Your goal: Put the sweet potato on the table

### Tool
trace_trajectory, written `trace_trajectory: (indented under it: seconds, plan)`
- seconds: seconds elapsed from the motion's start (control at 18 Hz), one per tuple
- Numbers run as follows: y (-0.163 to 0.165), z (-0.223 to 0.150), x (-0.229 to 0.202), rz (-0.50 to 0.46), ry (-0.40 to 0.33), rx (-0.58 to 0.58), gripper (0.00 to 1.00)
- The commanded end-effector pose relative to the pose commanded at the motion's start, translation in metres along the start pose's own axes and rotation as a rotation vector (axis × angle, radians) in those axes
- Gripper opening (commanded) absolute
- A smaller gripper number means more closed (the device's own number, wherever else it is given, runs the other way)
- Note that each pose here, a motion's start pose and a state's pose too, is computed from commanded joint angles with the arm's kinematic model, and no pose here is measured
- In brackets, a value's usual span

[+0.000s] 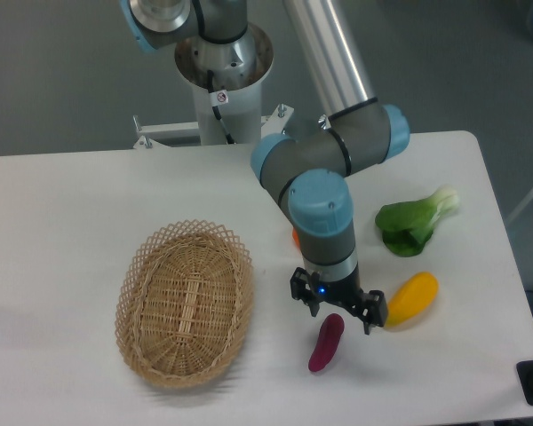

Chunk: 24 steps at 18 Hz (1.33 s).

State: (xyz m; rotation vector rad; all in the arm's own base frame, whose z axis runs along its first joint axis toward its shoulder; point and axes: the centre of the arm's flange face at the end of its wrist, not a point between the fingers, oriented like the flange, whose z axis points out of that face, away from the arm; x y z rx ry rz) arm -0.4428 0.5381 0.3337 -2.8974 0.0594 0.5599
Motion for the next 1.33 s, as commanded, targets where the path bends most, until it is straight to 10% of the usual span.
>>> trace_trajectory:
  seconds: [0.83, 1.33]
  plan:
    - [0.136, -0.092, -0.051, 0.363, 0.103, -0.03, 1.0]
    - [0.155, -0.1, -0.056, 0.341, 0.099, -0.005, 1.0]
